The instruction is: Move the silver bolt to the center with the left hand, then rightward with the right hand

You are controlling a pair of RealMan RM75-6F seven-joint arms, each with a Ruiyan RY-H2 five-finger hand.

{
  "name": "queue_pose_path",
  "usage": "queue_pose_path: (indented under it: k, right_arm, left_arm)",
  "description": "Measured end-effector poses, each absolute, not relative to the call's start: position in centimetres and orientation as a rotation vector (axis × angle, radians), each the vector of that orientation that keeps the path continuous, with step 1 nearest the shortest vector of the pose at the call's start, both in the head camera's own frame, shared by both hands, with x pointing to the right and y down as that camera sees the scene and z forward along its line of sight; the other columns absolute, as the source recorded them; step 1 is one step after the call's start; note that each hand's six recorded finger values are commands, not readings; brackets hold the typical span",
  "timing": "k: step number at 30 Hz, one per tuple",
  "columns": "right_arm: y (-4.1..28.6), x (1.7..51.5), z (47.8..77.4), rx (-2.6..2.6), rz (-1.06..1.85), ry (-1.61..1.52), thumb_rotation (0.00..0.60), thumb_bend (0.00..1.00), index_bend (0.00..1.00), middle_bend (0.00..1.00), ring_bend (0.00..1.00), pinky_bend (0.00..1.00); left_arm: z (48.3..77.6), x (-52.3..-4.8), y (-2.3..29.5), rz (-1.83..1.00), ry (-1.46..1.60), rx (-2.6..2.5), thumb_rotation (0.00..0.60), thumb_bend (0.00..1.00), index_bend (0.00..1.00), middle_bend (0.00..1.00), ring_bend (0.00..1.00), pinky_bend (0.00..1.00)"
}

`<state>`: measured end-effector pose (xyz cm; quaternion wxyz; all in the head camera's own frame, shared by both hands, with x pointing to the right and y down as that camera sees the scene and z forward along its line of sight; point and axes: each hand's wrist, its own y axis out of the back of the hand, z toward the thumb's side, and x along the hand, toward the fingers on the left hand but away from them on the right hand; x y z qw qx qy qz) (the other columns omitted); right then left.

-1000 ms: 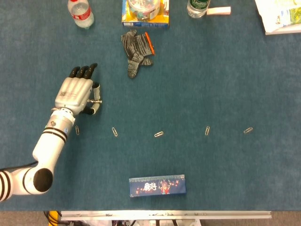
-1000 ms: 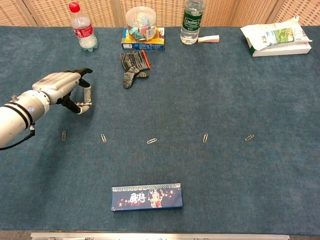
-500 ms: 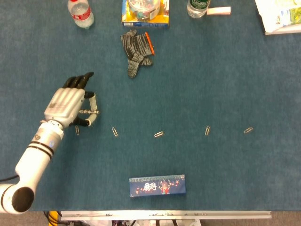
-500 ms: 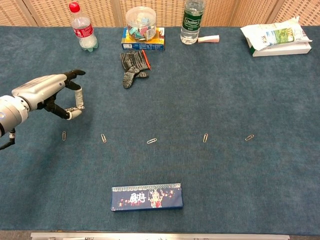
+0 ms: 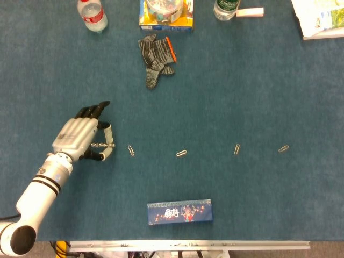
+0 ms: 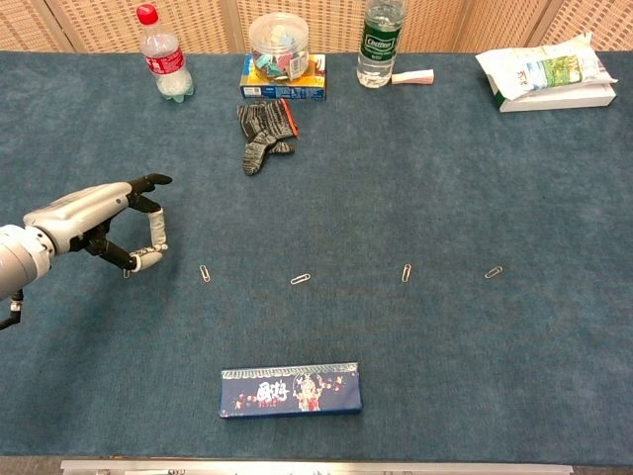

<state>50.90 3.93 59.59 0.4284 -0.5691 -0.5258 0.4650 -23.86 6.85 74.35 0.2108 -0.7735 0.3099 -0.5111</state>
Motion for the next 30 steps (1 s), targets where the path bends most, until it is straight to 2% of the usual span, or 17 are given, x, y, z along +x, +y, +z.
queue_pose_path:
  k: [30]
  right_arm:
    - [4.0,50.9,59.7,-1.425,1.159,-1.320,0.600,0.29,0.62,0.46,0.32,0.49]
  left_arm:
    - [76.1,-24.8,7.5,-1.474,0.914,-2.182,0.600,0.33,0.58,0.00,0.00,0.00]
